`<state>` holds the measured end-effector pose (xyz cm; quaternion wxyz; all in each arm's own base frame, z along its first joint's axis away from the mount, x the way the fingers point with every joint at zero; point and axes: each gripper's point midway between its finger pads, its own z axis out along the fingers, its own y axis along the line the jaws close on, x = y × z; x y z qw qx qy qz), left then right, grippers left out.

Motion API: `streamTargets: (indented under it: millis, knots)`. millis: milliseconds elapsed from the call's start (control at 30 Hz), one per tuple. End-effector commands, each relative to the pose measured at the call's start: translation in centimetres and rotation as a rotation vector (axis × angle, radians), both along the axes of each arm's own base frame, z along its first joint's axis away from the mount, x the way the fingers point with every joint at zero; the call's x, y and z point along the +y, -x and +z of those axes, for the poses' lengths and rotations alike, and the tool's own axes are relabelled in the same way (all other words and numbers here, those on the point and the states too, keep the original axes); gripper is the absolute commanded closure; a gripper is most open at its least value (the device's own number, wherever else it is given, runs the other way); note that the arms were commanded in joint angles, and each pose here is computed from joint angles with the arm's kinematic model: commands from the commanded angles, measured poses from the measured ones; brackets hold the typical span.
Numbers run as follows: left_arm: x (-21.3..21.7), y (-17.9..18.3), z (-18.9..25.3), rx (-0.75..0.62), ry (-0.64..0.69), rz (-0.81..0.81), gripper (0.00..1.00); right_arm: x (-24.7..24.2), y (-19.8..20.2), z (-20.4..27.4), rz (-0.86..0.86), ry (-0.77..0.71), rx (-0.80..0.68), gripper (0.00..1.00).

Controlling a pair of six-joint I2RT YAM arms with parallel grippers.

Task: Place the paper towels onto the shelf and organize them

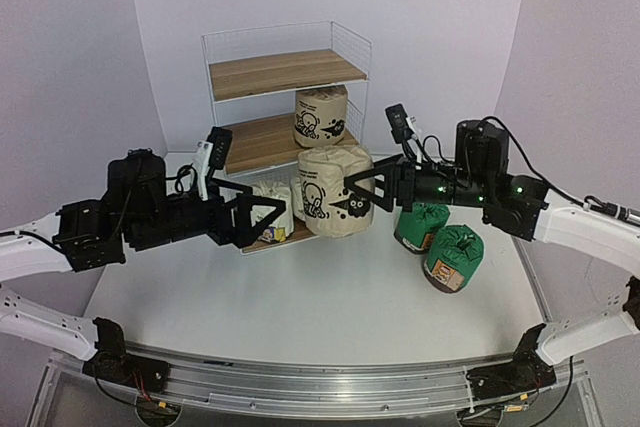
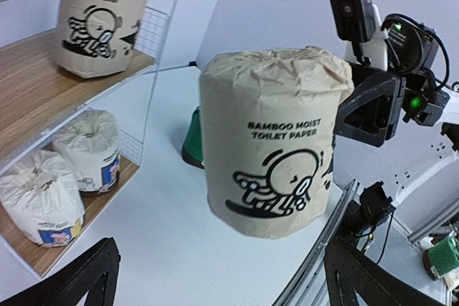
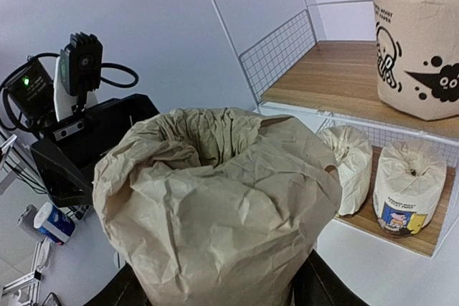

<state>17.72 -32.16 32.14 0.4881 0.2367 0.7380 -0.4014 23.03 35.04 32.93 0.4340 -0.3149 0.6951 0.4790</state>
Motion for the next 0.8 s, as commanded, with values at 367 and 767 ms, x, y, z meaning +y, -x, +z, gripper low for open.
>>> streamTargets:
  millis: [367,767]
  knots:
    - [11.4,0.5,0.6,0.081,0.09,0.301,0.0,4.9,-4.4,9.3,-0.213,-0.184,-0.373,1.0]
    - [13.2,0.1,0.5,0.104,0.093,0.377,0.0,8.4,-7.2,9.3,-0.421,-0.247,-0.549,1.0]
